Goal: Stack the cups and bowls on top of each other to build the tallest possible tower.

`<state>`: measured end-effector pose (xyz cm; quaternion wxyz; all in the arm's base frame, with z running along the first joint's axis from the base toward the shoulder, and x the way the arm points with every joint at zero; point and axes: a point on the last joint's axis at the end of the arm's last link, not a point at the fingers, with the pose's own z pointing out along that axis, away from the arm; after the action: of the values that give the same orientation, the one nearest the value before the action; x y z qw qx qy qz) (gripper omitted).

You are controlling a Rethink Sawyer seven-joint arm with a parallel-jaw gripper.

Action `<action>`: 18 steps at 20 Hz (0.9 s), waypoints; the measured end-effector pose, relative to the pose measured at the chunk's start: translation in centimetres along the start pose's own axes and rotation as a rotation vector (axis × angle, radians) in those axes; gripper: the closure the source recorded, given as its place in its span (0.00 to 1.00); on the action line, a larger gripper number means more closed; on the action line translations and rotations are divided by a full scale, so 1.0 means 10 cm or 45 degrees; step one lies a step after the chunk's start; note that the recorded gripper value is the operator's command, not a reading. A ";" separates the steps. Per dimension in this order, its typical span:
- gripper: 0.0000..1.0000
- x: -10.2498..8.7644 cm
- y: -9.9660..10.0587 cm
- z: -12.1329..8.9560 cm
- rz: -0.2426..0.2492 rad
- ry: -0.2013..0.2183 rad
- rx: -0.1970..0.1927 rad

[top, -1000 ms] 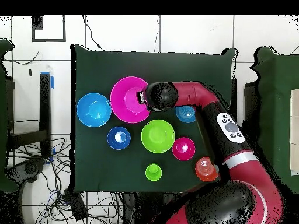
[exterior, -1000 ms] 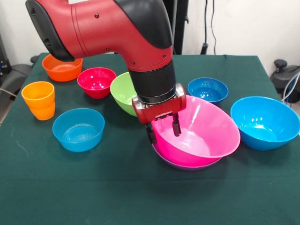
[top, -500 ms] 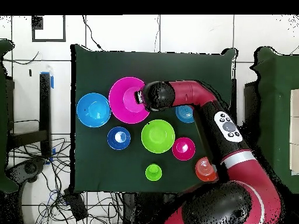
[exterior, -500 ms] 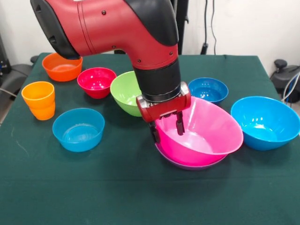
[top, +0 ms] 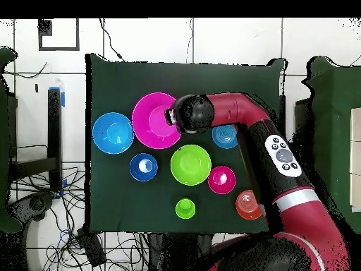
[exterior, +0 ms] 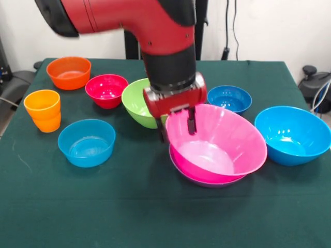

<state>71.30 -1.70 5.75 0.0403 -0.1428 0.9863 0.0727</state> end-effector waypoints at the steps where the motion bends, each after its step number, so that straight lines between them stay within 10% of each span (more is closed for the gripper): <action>1: 0.00 -0.02 -0.02 -0.12 -0.005 0.014 0.019; 10: 0.00 -0.09 -0.12 -0.97 -0.022 0.108 0.146; 18: 0.00 -0.17 -0.12 -1.29 -0.019 0.073 0.189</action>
<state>72.48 -4.39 18.51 0.0230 -0.1490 0.9886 -0.0049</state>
